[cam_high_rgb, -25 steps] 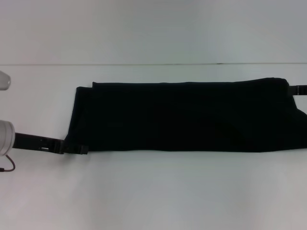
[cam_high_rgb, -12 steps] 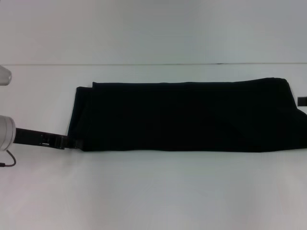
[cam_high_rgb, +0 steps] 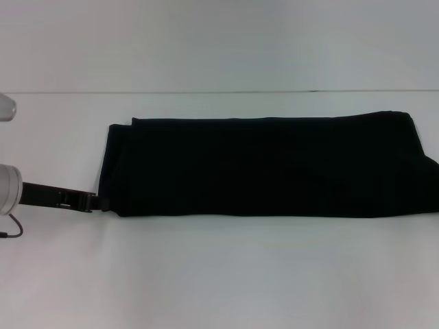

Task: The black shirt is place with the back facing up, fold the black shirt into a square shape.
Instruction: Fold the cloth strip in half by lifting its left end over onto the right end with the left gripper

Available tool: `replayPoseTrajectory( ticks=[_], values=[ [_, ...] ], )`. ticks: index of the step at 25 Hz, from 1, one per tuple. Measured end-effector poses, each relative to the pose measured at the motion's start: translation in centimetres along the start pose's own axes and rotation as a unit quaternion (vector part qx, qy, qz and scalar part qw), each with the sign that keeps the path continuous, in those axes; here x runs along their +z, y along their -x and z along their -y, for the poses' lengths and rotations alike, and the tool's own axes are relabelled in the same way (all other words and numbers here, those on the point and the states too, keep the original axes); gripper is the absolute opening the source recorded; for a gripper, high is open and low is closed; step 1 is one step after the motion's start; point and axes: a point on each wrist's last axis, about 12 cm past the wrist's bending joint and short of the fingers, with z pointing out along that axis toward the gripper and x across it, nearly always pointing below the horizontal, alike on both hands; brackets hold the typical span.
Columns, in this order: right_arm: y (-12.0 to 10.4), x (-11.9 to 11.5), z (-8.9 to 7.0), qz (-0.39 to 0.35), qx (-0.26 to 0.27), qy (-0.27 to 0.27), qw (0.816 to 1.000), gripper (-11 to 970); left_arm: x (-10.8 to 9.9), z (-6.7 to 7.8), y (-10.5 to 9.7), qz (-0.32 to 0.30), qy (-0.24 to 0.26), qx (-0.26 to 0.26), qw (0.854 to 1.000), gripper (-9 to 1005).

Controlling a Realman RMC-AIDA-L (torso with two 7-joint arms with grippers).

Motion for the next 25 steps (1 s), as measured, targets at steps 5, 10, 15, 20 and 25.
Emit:
replayPoseTrajectory(
  ticks=[5, 10, 15, 20, 25],
  values=[
    [-0.6, 0.1, 0.2, -0.009, 0.005, -0.007, 1.0, 590, -0.2, -0.1, 0.1, 0.004, 0.002, -0.003, 1.0, 12],
    [-0.9, 0.9, 0.2, -0.019, 0.008, -0.016, 1.0, 589, -0.3, -0.3, 0.0, 0.005, 0.005, -0.004, 1.0, 1],
    [-1.2, 2.4, -0.3, -0.03, 0.009, -0.019, 0.999, 588, -0.2, -0.3, 0.0, 0.004, 0.004, -0.004, 1.0, 3],
    [-0.9, 2.5, -0.5, -0.029, 0.005, -0.016, 0.999, 508, -0.2, -0.3, 0.0, 0.004, 0.003, -0.004, 1.0, 5],
    [-1.1, 2.1, -0.2, -0.025, 0.009, -0.018, 0.999, 335, -0.2, -0.3, 0.0, 0.004, 0.003, -0.005, 1.0, 8]
  ],
)
